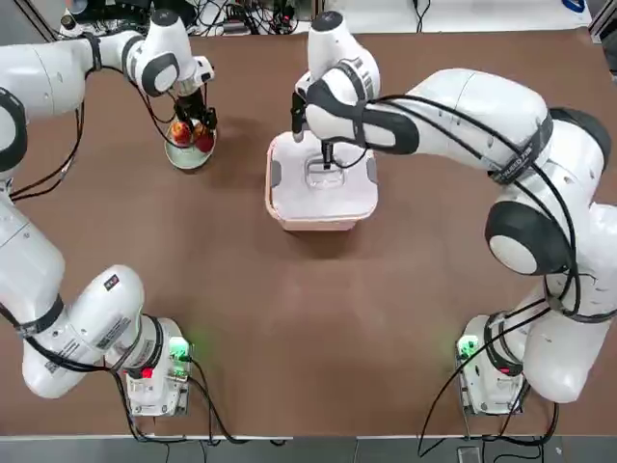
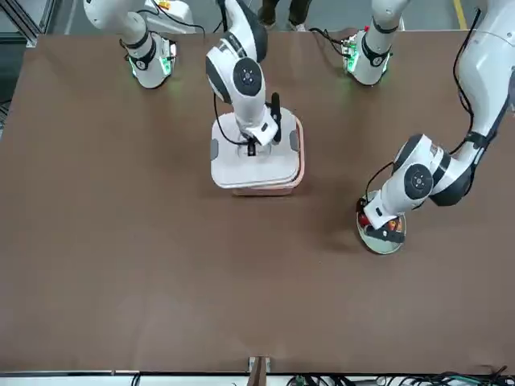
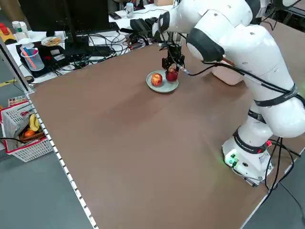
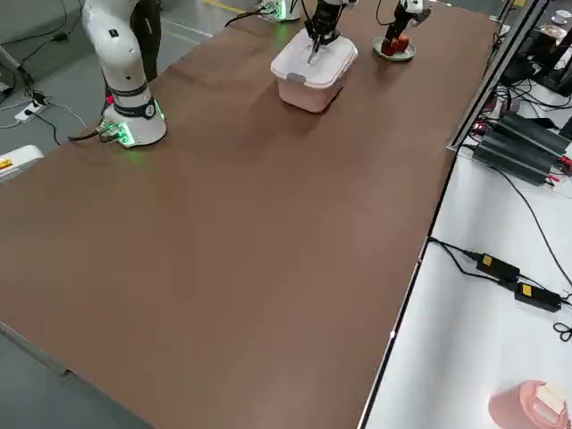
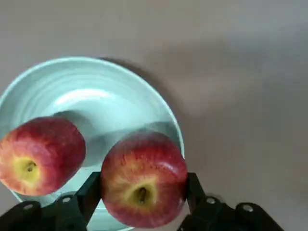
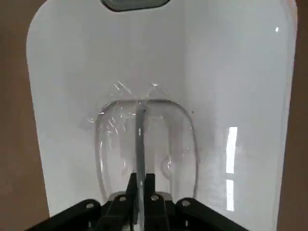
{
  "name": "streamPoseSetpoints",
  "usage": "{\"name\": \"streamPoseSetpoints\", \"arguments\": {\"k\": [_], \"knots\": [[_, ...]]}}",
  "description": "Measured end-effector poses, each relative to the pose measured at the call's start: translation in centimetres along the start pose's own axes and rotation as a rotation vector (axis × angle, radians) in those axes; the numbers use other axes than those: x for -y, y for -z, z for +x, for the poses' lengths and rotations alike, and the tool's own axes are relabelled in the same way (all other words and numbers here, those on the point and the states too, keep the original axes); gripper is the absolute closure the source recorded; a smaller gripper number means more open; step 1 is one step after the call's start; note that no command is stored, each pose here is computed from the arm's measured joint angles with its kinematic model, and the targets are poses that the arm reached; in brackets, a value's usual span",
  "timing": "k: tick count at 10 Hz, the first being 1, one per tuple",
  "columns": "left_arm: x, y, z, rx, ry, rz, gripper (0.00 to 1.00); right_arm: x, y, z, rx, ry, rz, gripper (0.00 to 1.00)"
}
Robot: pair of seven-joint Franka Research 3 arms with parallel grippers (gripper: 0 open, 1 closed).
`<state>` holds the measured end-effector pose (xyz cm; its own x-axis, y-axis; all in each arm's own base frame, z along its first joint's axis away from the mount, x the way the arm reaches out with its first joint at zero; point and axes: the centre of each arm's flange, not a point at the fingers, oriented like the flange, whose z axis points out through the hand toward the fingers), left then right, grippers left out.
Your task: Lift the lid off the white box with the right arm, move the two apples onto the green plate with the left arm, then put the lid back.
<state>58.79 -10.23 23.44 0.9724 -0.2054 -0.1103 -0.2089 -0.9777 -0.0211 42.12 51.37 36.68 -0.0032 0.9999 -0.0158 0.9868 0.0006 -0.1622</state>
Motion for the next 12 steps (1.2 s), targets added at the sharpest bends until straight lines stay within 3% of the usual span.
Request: {"name": "streamPoseSetpoints", "arguments": {"k": [4,5,6,10,12], "knots": [[0.7,-0.2,-0.1,-0.003,0.002,0.011,0.16,1.3,-0.6,1.1,0.01,-0.028,0.0,0.93],[1.1,0.1,0.0,-0.008,0.01,0.012,0.03,1.0,-1.0,1.0,0.015,-0.033,0.0,0.93],[1.5,1.1,0.5,-0.027,0.024,0.012,0.0,0.8,-1.2,1.1,0.017,-0.034,0.0,0.93],[3.6,12.0,2.6,0.028,0.138,0.049,0.0,0.6,-1.2,2.0,0.014,-0.024,-0.012,0.93],[4.7,14.7,2.9,0.032,0.168,0.066,0.0,0.2,-1.3,2.3,0.028,0.011,-0.03,0.93]]}}
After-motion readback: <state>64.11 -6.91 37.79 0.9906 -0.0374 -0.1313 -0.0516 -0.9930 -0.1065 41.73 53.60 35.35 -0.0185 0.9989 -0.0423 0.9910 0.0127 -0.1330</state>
